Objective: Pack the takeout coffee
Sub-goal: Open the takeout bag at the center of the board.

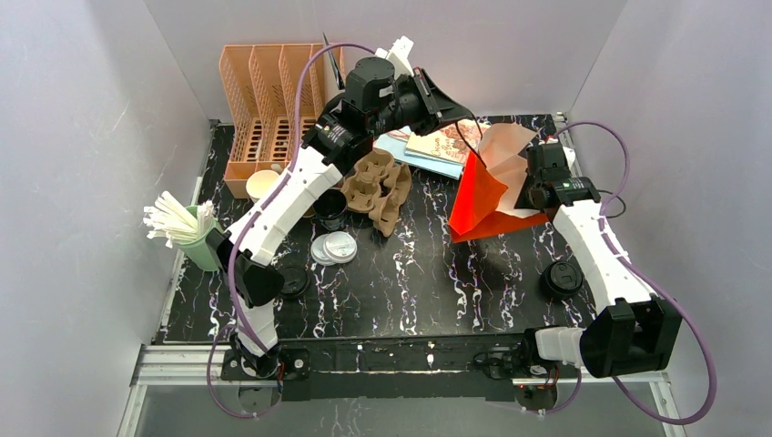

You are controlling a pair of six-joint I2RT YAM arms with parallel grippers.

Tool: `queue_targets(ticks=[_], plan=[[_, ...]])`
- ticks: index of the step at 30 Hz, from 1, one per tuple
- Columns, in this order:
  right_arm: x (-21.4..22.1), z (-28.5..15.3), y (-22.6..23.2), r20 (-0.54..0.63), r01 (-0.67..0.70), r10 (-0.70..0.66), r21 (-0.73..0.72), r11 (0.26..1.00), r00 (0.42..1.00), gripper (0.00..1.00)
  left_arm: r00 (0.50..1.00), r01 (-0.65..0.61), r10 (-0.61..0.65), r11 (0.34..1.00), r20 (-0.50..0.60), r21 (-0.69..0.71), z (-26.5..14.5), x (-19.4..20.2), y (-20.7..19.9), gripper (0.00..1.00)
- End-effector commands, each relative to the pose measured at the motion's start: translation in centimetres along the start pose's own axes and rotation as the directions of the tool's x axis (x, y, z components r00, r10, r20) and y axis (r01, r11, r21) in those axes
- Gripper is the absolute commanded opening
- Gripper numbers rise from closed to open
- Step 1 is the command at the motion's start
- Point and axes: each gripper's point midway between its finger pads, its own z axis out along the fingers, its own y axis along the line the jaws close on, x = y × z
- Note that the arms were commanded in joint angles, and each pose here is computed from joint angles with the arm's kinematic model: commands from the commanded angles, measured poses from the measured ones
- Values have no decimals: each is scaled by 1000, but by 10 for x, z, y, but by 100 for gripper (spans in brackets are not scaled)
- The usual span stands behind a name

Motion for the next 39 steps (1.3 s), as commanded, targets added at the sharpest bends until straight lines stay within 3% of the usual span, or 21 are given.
queue_targets(ticks=[1,14,23,29,39], plan=[[-4,-6,-35,24,22,-26,181,983,999,1,996,-49,43,996,75,81,-17,-27,-30,2],[-8,-1,-67,67,19,-49,396,918,997,1,992,-75,66,993,106,86,-27,-50,-33,1],[-2,1,-88,4,54,-67,541,839,998,1,991,-89,79,992,109,86,-29,-52,-34,1],[-6,0,-81,12,43,-58,509,860,998,1,992,-90,82,992,99,83,-30,-49,-33,1],[-24,-12,-85,58,69,-128,591,804,990,1,993,-88,81,993,86,80,-29,-46,-30,0]])
